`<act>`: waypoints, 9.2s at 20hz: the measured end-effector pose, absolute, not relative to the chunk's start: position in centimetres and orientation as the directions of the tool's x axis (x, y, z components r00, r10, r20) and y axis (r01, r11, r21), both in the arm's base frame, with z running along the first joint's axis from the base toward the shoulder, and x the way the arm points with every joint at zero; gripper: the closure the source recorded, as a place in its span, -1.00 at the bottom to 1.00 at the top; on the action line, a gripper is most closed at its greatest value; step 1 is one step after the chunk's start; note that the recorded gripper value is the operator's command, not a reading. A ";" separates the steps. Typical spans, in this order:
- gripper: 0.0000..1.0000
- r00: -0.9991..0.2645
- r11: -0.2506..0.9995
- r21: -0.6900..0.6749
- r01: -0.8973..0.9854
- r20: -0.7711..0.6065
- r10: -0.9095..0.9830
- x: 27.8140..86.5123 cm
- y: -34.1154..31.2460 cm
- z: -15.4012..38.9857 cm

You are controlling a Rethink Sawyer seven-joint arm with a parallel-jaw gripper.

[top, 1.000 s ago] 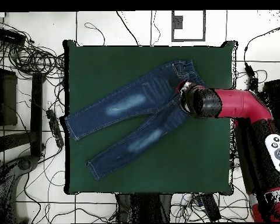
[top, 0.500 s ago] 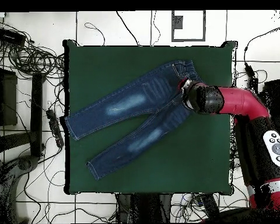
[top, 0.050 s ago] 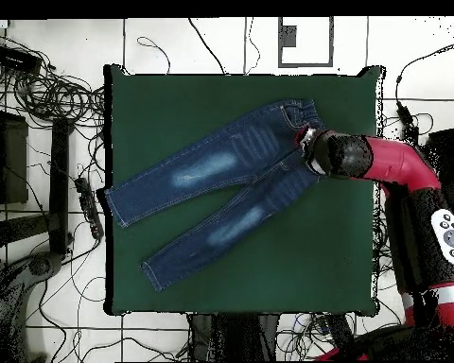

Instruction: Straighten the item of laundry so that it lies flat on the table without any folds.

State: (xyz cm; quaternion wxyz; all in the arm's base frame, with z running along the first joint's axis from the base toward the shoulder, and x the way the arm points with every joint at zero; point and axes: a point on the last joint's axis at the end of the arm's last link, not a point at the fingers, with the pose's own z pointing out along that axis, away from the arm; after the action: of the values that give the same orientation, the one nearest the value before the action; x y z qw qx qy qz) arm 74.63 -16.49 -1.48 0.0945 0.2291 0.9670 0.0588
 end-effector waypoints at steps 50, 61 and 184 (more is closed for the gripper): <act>-1.00 -0.911 0.929 0.079 0.362 -0.183 0.370 83.4 -11.7 0.5; -1.00 -0.870 0.907 0.021 0.420 -0.277 0.409 81.3 -21.9 7.9; 1.00 -0.831 0.864 0.045 0.501 -0.252 0.495 79.4 -24.5 -4.1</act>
State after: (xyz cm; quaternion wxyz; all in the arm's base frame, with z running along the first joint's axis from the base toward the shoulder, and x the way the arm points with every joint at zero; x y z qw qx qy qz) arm 79.39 -24.52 -4.09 0.1287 0.2602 0.9569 -0.0116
